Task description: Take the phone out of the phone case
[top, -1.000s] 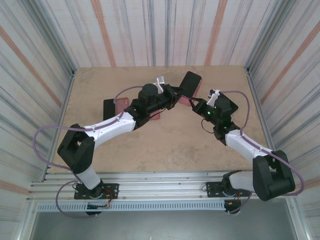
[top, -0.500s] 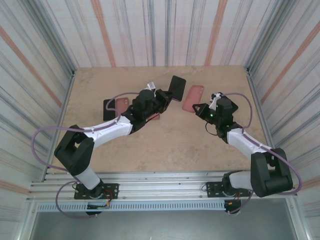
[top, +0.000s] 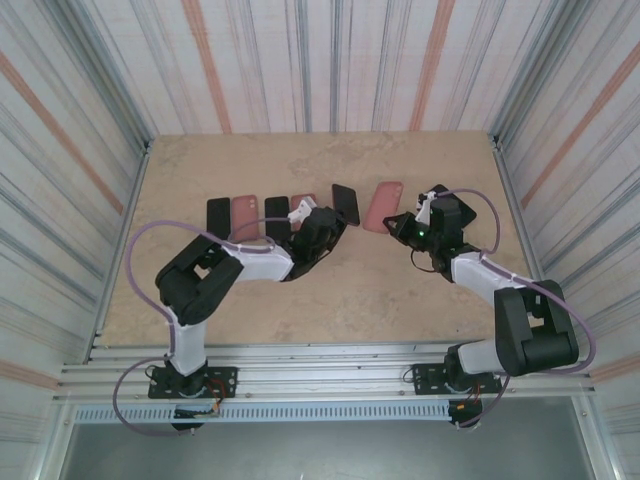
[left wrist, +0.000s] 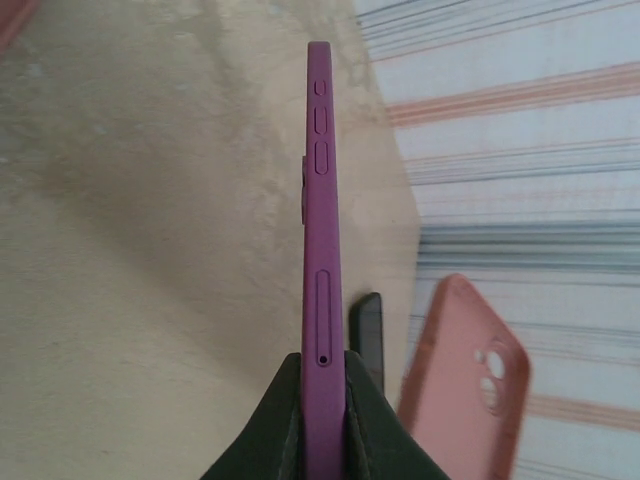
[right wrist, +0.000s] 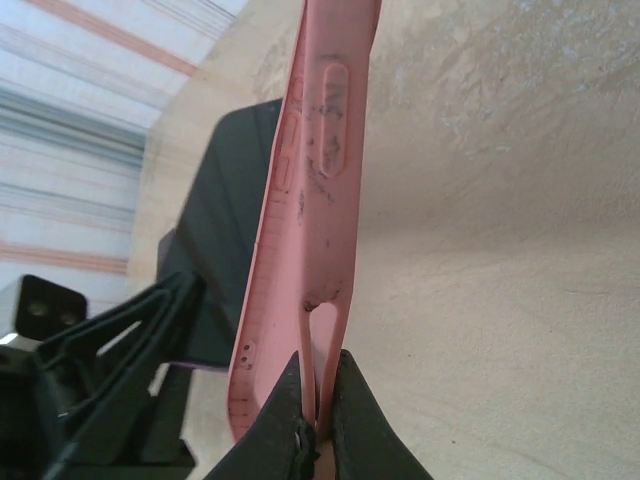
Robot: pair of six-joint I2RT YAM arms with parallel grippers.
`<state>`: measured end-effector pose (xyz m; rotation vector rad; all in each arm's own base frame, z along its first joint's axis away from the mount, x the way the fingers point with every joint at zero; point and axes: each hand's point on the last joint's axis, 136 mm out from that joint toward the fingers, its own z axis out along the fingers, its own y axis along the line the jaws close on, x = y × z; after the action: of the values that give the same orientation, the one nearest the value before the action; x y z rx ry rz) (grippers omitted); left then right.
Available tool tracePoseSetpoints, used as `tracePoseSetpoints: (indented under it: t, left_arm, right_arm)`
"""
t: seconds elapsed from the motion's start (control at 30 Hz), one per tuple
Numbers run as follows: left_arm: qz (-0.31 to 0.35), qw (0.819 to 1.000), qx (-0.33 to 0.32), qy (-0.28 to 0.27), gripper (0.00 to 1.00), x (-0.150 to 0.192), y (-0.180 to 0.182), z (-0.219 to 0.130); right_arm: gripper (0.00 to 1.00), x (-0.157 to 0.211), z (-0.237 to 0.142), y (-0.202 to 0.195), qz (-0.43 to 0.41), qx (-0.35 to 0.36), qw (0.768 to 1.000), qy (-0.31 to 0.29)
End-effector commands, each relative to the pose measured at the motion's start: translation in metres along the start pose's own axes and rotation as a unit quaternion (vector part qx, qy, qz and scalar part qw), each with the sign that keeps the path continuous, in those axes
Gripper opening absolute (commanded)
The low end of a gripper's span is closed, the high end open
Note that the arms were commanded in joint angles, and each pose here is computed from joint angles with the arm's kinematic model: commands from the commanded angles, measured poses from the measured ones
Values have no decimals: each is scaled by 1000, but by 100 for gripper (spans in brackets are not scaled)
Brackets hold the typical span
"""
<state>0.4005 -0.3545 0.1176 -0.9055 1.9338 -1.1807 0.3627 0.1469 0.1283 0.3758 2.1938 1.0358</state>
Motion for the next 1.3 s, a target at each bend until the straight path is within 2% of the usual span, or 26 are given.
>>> tracePoseSetpoints:
  t: [0.0, 0.23, 0.43, 0.5, 0.7, 0.8, 0.87, 1.07, 1.27]
  left_arm:
    - [-37, 997, 43, -43, 0, -15, -19, 4]
    - [-61, 996, 36, -44, 0, -16, 10, 24]
    - [-63, 998, 24, -5, 1, -9, 20, 35]
    - [-61, 998, 16, -8, 2, -11, 27, 34]
    - [-57, 998, -12, 8, 17, -10, 43, 32]
    - [-53, 998, -29, 14, 32, -10, 47, 29]
    - [-44, 998, -33, 21, 38, -10, 46, 27]
    - [3, 997, -66, 29, 49, -17, 44, 18]
    - [31, 996, -76, 33, 53, -22, 40, 10]
  right_arm:
    - [4, -3, 0, 1, -14, -4, 1000, 2]
    - [4, 4, 1, -7, -7, 7, 1000, 12]
    - [4, 8, -1, -13, -2, 13, 1000, 15]
    - [4, 9, -1, -14, 0, 16, 1000, 15]
    - [5, 14, -3, -19, 4, 22, 1000, 17]
    - [5, 15, -3, -22, 4, 27, 999, 18]
    - [4, 16, -2, -23, 2, 29, 999, 21]
    - [4, 17, 1, -27, -6, 37, 999, 28]
    - [4, 21, 6, -31, -10, 42, 998, 38]
